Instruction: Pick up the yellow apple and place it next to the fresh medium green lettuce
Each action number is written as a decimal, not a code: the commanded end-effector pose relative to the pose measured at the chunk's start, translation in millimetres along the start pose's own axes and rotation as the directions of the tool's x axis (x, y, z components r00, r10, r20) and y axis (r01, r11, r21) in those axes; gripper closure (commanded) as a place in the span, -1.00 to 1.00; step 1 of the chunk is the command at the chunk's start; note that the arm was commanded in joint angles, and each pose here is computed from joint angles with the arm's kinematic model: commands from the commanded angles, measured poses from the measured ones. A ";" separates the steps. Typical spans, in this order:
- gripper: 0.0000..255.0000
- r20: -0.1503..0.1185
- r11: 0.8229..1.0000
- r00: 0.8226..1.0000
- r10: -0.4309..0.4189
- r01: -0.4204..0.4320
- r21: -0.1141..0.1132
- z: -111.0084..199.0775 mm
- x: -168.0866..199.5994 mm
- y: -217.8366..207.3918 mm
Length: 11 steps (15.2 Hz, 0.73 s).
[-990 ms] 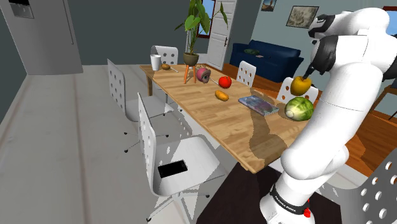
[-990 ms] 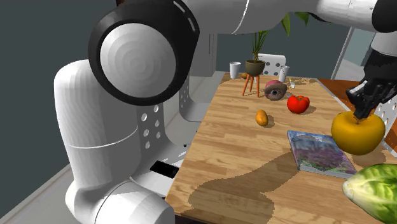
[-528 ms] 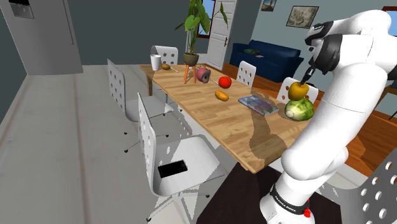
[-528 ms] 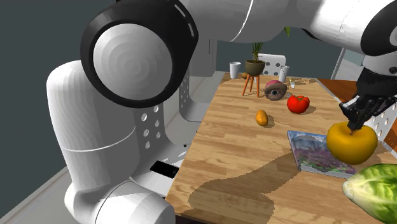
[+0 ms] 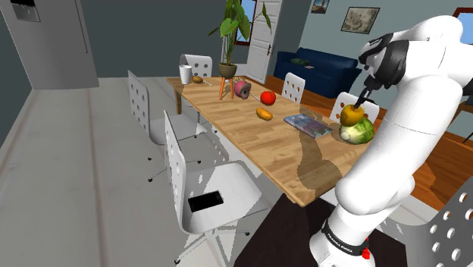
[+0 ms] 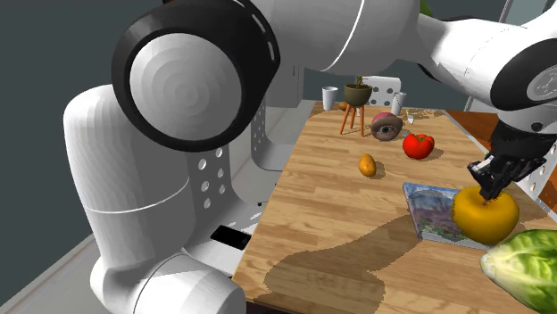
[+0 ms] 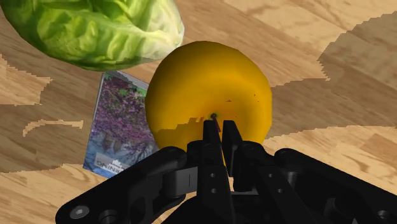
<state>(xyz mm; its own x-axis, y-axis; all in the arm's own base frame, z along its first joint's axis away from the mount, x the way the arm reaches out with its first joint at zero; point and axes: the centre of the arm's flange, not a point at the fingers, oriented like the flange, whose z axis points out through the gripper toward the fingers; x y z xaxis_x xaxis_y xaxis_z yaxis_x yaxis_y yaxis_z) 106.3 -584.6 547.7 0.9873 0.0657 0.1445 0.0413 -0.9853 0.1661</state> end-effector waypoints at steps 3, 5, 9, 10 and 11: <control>1.00 0.000 1.000 1.000 0.000 0.000 -0.001 21.3 -2.5 -3.7; 1.00 0.000 1.000 1.000 0.000 0.000 -0.001 31.6 -4.0 -5.4; 1.00 0.000 1.000 1.000 0.000 0.000 -0.001 52.2 -7.1 -9.0; 1.00 0.000 1.000 1.000 0.000 0.000 -0.001 57.4 -7.8 -9.8; 1.00 0.000 1.000 1.000 0.000 0.000 -0.001 62.5 -8.6 -10.7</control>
<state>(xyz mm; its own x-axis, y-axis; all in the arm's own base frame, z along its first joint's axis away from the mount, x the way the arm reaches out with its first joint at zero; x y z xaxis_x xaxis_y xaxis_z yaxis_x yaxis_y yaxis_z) 107.0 -583.9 489.7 0.9873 0.0659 0.1444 0.0414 -0.9852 0.1663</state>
